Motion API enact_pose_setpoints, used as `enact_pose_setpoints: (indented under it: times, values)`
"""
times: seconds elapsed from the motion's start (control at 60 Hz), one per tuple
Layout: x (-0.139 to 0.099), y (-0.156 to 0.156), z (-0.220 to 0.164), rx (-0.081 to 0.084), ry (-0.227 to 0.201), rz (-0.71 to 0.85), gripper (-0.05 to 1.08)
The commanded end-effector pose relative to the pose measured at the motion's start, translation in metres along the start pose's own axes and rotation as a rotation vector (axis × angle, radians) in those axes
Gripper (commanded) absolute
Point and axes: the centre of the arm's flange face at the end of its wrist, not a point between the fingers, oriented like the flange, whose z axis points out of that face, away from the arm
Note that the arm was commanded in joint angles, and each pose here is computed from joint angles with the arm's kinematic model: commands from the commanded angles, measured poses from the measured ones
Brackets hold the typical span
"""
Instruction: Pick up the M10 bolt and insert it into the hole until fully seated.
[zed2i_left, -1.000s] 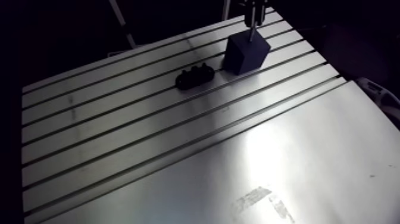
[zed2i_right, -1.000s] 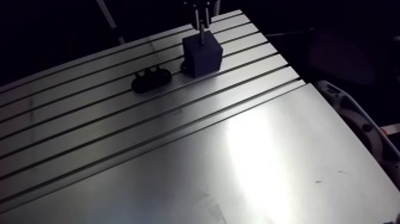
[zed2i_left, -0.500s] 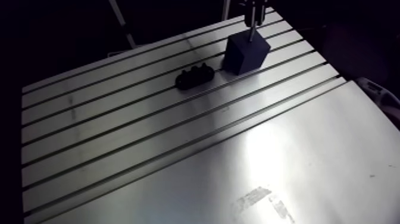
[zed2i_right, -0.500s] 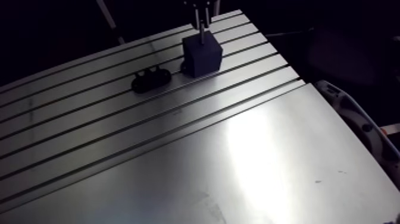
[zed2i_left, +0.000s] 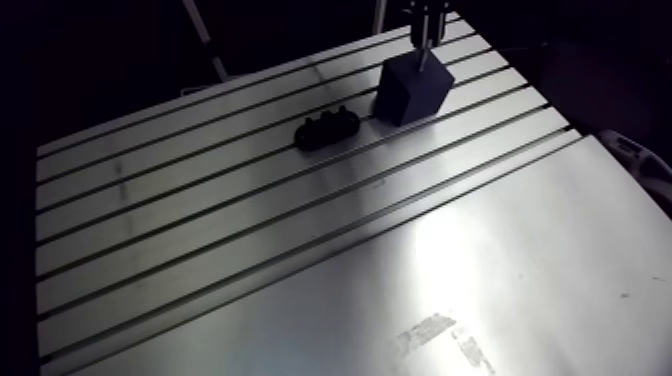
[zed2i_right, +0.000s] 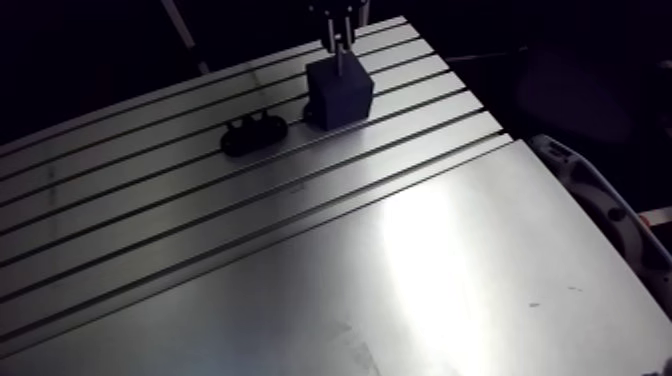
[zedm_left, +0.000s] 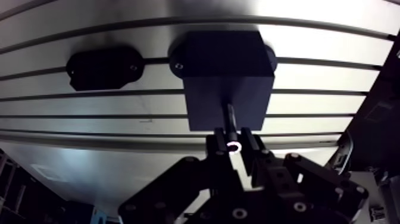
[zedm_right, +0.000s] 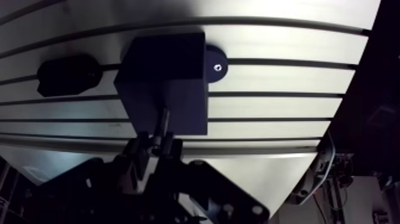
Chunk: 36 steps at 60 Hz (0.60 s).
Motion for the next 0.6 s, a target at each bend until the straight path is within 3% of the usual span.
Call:
enact_pose_setpoints:
  times: [0.017,0.6]
  values:
    - [0.0000,-0.0003,0.0016,0.001,-0.003,0.000,1.08]
    - [-0.0002,0.0005,0.0032,-0.001,0.004,0.002,1.04]
